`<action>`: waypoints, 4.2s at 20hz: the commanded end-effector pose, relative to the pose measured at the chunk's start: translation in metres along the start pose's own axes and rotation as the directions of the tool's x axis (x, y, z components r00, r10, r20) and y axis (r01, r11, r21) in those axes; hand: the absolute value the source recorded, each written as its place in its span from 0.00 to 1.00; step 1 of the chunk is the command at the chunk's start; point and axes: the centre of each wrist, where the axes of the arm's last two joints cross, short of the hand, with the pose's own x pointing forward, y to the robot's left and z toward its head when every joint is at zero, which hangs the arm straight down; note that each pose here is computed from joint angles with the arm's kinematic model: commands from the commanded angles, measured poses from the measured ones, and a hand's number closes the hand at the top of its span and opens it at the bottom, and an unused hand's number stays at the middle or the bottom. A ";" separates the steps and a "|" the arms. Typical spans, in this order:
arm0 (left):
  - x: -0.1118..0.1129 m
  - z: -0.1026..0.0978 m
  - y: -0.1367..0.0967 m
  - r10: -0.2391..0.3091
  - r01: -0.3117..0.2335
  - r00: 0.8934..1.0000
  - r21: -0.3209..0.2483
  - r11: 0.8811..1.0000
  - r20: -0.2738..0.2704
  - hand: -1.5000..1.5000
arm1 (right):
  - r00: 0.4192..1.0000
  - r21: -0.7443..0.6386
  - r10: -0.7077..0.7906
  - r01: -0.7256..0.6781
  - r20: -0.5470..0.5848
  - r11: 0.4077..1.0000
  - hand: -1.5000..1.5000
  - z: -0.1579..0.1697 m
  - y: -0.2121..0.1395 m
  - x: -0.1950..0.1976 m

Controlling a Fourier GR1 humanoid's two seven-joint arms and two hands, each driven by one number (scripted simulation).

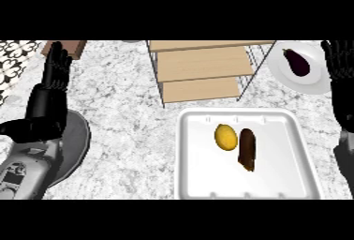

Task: Pick the sweet potato from the tray and place it in the tiered shelf

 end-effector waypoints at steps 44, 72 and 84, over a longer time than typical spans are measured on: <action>-0.108 0.091 0.022 0.078 -0.204 0.654 -0.077 0.976 -0.753 0.50 | 0.009 0.487 0.755 -0.759 -0.656 0.432 0.00 0.058 0.159 0.025; -0.107 0.089 0.034 0.105 -0.204 0.664 -0.044 0.978 -0.740 0.50 | -0.275 0.621 0.724 -0.739 -0.633 0.263 0.00 0.086 0.199 -0.058; -0.112 0.097 0.021 0.094 -0.192 0.653 -0.045 0.980 -0.752 0.50 | -0.287 0.604 0.724 -0.767 -0.627 0.219 0.00 0.089 0.187 -0.082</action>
